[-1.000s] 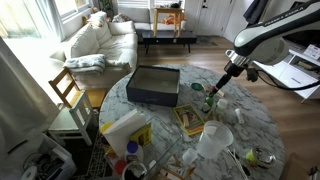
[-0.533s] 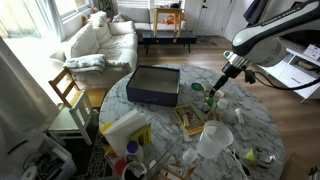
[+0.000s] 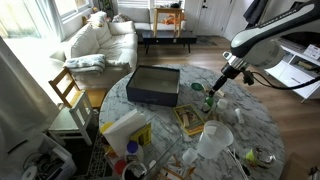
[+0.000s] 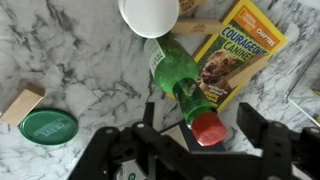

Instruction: Pick up the clear cup and pour the white shades onto the table, put the clear cup onto the table, pick up the tabasco and put it in the clear cup, pick up the clear cup with the tabasco and put it into the clear storage container

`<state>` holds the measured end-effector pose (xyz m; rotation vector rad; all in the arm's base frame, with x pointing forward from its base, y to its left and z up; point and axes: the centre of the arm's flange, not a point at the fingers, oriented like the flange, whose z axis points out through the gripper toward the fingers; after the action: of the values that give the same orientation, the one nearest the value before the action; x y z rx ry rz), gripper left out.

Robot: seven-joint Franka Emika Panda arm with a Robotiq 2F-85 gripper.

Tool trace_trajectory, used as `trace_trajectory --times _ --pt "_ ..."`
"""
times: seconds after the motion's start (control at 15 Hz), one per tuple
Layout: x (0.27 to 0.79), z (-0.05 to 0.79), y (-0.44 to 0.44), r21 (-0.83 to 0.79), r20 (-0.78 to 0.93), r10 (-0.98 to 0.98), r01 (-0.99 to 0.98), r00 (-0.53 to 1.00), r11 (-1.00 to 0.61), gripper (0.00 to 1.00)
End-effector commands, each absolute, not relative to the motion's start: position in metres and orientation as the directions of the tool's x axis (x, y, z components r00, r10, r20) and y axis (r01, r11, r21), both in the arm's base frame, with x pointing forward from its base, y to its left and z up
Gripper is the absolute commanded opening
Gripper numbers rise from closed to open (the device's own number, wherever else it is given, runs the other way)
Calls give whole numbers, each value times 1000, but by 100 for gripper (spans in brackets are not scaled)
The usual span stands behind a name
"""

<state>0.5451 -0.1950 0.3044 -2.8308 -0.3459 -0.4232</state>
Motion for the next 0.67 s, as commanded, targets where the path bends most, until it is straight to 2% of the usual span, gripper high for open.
trace_trajectory --times 0.0,0.4,0.47,0.6 --pt "543 293 -197 -206 338 204 283 919 -937 58" --pt "544 293 -196 -194 338 206 282 918 -940 10" --pt "544 296 -192 -185 336 217 290 917 -939 6" --pt "547 303 -184 -177 331 231 300 915 -937 8"
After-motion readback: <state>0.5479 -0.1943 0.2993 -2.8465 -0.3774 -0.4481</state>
